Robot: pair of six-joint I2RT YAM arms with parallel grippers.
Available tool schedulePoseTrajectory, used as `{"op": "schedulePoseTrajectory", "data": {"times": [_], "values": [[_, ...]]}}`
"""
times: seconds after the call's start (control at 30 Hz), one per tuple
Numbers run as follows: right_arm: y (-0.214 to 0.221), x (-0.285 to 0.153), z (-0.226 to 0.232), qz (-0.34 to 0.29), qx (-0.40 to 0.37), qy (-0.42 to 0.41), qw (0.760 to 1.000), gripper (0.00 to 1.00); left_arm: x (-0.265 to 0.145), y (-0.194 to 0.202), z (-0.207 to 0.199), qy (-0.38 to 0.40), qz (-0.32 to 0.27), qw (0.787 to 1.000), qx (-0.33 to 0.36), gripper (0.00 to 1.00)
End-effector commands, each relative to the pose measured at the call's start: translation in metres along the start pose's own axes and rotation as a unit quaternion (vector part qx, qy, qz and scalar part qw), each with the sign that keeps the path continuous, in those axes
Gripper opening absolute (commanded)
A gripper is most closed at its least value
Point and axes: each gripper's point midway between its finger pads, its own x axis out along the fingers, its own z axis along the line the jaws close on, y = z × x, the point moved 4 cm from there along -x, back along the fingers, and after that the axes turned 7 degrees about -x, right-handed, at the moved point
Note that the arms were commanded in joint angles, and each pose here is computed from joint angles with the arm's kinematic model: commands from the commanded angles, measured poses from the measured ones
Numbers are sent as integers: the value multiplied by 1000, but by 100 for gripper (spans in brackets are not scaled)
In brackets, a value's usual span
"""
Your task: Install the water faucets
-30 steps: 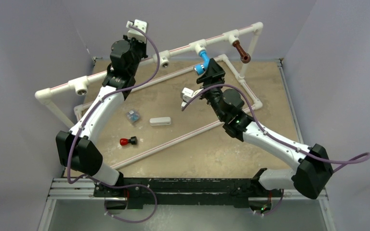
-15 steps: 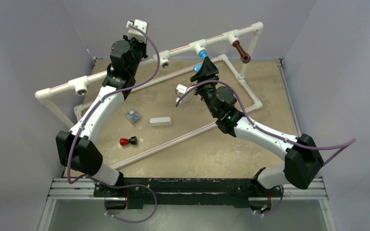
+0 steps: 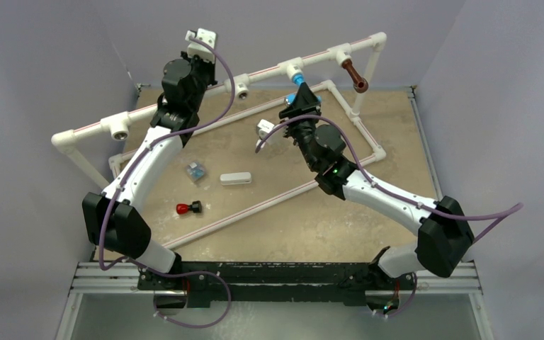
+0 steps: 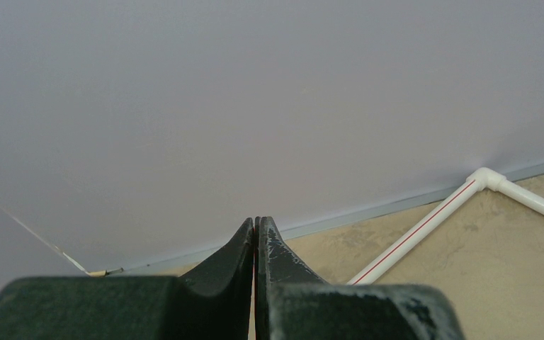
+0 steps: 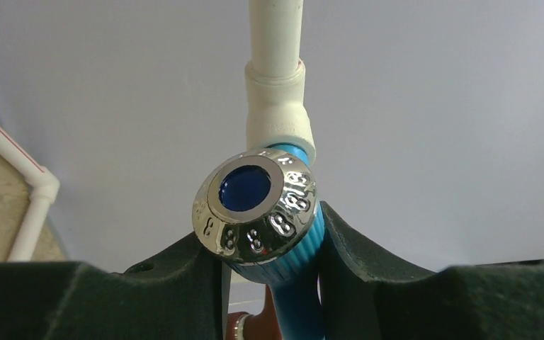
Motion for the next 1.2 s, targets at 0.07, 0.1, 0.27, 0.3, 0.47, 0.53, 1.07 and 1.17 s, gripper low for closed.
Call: {"op": "schedulePoseTrajectory", "data": {"times": [0.07, 0.1, 0.27, 0.3, 0.47, 0.53, 1.07, 1.17], "values": [[2, 3, -27, 2, 249, 63, 966, 0, -2, 51, -26, 60, 84, 995, 5, 0], [1, 3, -25, 1, 265, 63, 962, 0, -2, 51, -26, 60, 84, 995, 5, 0], [1, 2, -17, 6, 268, 51, 962, 0, -2, 51, -26, 61, 83, 995, 5, 0], [1, 2, -15, 8, 260, 47, 964, 0, -2, 50, -26, 60, 83, 995, 5, 0], [1, -2, -5, 10, 230, 29, 973, 24, -2, 51, -26, 60, 83, 995, 4, 0], [1, -6, -3, 8, 226, 26, 974, 44, -2, 51, -26, 59, 83, 995, 5, 0], [-5, -57, -8, -42, 375, -9, 926, 98, -1, 51, -26, 57, 84, 995, 6, 0], [-5, -75, -21, -63, 443, -18, 894, 98, -1, 50, -26, 58, 84, 995, 4, 0]]}}
